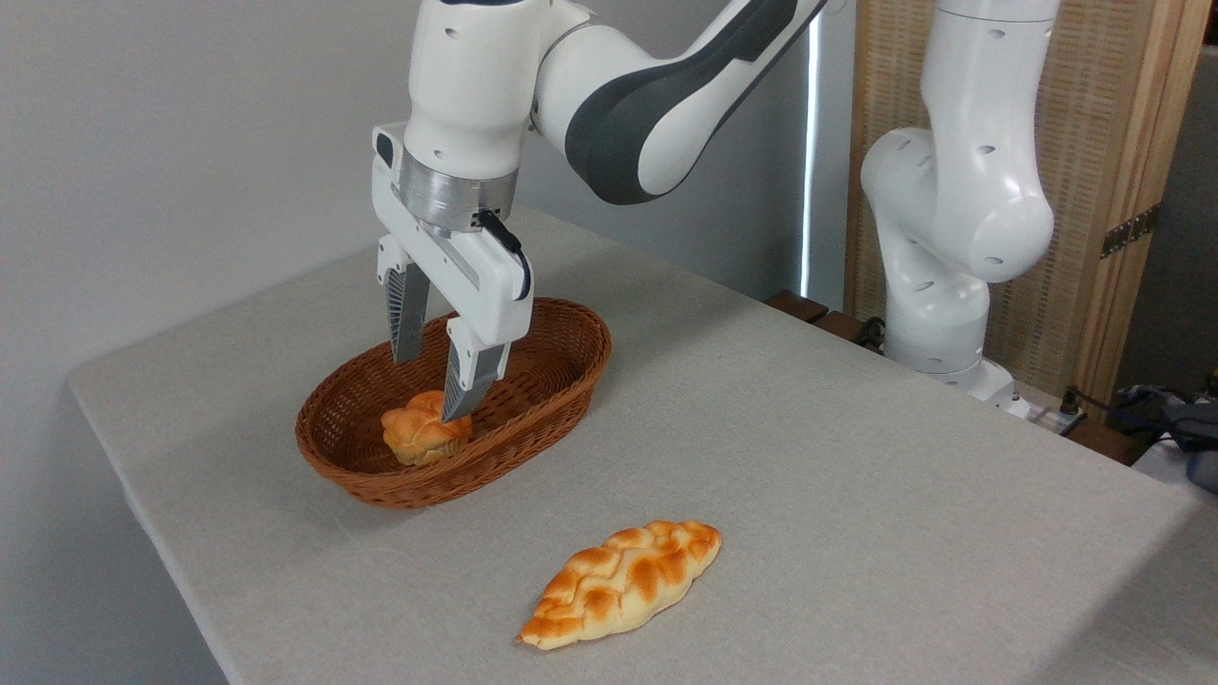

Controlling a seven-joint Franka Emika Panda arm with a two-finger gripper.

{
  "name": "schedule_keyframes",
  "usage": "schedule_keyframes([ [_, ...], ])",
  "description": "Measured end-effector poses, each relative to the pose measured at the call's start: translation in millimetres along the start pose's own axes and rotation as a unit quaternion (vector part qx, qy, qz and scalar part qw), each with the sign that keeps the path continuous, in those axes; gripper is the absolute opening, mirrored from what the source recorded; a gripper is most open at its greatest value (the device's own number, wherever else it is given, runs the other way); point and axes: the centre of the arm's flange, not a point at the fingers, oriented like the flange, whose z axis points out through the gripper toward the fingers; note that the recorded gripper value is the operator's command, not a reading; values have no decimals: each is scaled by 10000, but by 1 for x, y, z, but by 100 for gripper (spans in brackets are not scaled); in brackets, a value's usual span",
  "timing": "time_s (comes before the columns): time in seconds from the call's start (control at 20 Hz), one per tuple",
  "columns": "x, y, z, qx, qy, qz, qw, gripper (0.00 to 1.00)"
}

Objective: Put bread into the basket

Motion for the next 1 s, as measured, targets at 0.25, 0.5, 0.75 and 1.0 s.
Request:
schedule_keyframes([
  [0.25, -5, -18, -44, -270, -391, -80, 9988, 100],
  [0.5, -16, -40, -107, -168, -989, -60, 9949, 100],
  [0.75, -8, -49, -142, 213, -1137, -416, 9924, 100],
  [1.0, 6, -60, -142, 561, -1302, -672, 9876, 100],
])
